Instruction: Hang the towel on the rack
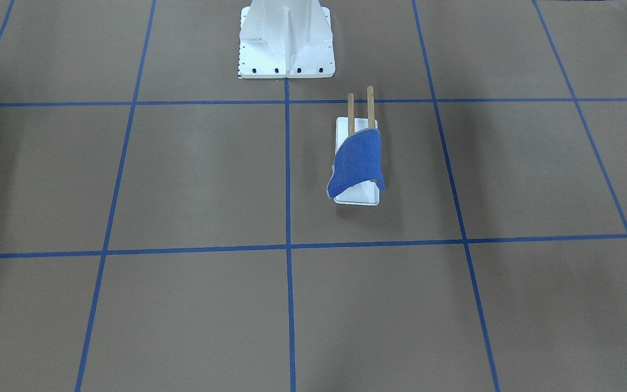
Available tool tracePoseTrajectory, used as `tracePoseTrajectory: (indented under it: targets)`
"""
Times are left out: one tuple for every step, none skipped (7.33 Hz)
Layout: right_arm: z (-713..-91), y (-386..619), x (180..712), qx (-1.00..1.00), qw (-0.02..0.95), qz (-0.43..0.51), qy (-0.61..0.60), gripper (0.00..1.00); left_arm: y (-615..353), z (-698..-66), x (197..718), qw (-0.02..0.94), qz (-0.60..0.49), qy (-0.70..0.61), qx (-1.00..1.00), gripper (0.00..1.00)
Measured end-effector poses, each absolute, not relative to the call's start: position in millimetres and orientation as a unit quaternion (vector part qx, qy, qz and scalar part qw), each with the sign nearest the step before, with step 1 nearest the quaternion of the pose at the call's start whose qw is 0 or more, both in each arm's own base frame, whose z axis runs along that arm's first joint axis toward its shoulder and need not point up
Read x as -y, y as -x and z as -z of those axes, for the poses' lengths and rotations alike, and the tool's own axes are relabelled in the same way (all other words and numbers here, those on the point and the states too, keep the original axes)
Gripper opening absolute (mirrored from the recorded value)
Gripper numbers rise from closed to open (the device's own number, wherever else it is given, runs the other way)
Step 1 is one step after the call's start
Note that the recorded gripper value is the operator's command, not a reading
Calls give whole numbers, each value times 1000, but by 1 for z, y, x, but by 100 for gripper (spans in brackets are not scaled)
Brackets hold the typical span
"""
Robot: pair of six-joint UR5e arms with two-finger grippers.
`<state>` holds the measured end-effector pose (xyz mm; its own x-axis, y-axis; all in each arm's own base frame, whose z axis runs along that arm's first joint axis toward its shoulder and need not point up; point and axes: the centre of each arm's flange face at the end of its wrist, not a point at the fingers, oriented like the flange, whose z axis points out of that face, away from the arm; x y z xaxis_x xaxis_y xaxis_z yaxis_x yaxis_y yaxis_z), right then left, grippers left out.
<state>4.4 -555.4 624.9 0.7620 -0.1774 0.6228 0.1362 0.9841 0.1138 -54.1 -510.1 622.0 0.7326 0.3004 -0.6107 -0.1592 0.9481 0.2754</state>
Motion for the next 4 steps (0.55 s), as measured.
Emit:
tracePoseTrajectory:
  targets:
    - [-625,-4,555,335,938,84,-31,100,54,-621,509,925,-124,-103,-344,99]
    - [-625,-4,555,335,938,83,-30,100,54,-621,508,925,-124,-103,-344,99]
    - [-626,-4,555,335,938,83,-30,100,54,-620,508,925,-124,-103,-344,99]
    - [-626,-5,555,334,938,83,-30,100,54,-620,508,925,-124,-104,-344,99]
